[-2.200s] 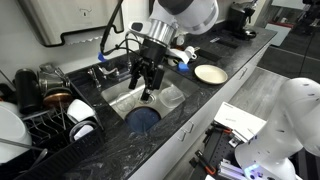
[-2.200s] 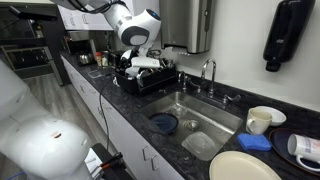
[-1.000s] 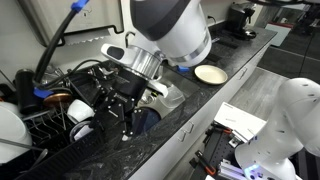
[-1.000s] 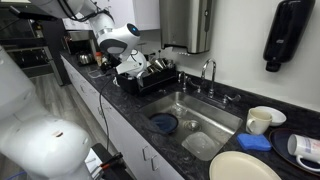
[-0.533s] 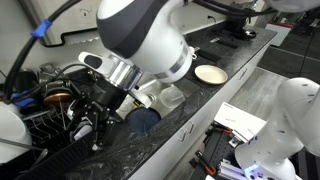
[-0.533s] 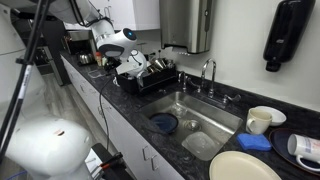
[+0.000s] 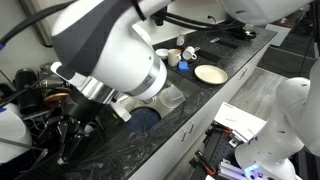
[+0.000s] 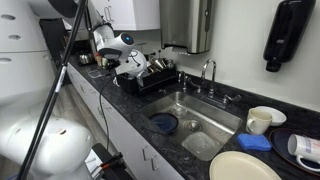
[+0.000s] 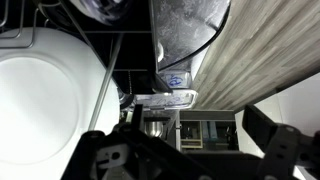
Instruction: Pick up the folk from the dish dryer and put it in the sink
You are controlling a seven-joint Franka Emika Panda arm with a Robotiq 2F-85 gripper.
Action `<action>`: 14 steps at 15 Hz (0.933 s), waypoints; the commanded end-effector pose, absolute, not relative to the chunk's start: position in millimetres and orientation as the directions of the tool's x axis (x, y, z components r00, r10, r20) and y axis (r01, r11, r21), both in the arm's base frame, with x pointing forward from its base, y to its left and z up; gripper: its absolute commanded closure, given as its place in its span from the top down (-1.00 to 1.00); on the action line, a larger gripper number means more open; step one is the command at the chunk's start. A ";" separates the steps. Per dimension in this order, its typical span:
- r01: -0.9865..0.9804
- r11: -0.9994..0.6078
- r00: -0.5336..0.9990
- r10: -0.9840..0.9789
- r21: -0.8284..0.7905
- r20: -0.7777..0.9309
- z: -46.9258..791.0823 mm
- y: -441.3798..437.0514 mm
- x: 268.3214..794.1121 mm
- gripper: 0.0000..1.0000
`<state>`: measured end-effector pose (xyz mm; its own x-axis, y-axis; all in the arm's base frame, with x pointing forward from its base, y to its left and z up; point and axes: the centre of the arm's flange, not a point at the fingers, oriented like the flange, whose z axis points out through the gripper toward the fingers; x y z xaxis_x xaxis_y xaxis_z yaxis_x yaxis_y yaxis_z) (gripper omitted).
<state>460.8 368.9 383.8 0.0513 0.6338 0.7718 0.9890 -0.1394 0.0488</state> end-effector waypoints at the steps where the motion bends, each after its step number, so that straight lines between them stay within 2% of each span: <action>1: 0.981 -0.170 0.034 0.622 0.092 0.783 370.7 385.6 479.4 1.00; 11: 0.978 -0.190 0.061 0.663 0.089 0.746 349.8 382.7 493.7 1.00; 12: 0.979 -0.186 0.061 0.661 0.085 0.748 348.4 381.1 494.3 0.50; 13: 0.978 -0.187 0.060 0.660 0.086 0.749 347.6 380.6 494.1 0.47; 14: 0.978 -0.191 0.064 0.657 0.083 0.751 347.9 380.3 494.2 0.33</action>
<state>489.1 377.6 351.1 0.0763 0.6566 0.7504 0.9789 -0.1925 0.0690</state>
